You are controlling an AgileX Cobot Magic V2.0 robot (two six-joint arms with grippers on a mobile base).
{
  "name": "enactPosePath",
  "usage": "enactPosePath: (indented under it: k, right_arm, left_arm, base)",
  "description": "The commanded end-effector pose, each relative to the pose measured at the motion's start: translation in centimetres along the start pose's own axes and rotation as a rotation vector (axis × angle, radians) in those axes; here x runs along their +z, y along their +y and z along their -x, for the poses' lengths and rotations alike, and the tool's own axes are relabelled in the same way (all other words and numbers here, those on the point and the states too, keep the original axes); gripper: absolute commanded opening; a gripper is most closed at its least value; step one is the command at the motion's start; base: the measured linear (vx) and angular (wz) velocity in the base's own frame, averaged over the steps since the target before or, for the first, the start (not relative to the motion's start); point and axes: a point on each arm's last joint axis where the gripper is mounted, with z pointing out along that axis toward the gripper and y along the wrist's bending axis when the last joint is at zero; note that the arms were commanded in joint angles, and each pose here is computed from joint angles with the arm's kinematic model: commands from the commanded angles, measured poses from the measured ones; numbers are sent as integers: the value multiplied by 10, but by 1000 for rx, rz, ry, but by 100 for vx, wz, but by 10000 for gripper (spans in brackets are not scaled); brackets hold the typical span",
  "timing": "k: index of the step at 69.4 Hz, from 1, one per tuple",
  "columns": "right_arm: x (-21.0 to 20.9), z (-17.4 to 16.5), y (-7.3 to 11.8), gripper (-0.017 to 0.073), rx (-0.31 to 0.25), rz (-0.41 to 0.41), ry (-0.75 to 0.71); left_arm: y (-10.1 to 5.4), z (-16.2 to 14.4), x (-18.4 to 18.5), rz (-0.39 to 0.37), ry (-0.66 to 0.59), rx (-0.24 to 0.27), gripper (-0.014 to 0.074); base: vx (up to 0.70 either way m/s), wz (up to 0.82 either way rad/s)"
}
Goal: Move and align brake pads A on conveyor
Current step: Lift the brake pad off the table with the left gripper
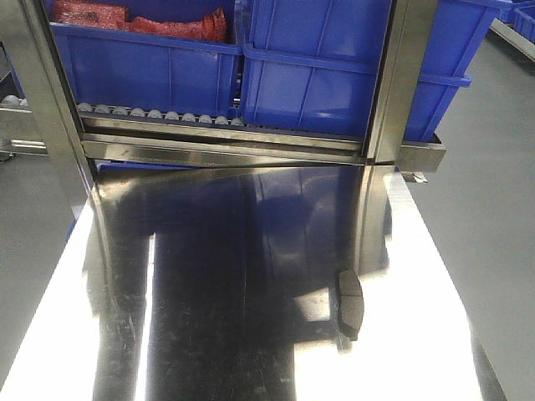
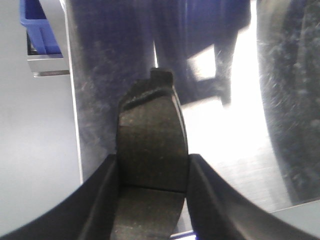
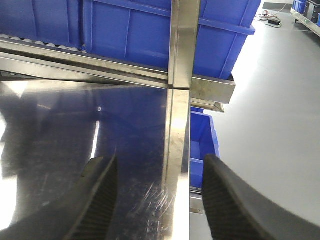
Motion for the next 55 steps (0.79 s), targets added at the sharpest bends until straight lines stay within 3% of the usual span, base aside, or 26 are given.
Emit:
enactPosePath:
  k: [1,23,55]
  right_arm:
    - [-2,14,-1,379,-18,-10,-89]
    - [-2,14,-1,379,-18,-10,-89]
    - [-2,15,-1,379,-18,-10,-90]
  left_arm:
    - [2,1,-7,-12,-111,8,-6]
    - [9,-6,-26,-9,-265,22,-6]
    - [9,-7,-26,-5,-250,20,-6]
  base:
    - [0,0]
    - [0,0]
    - [0,0]
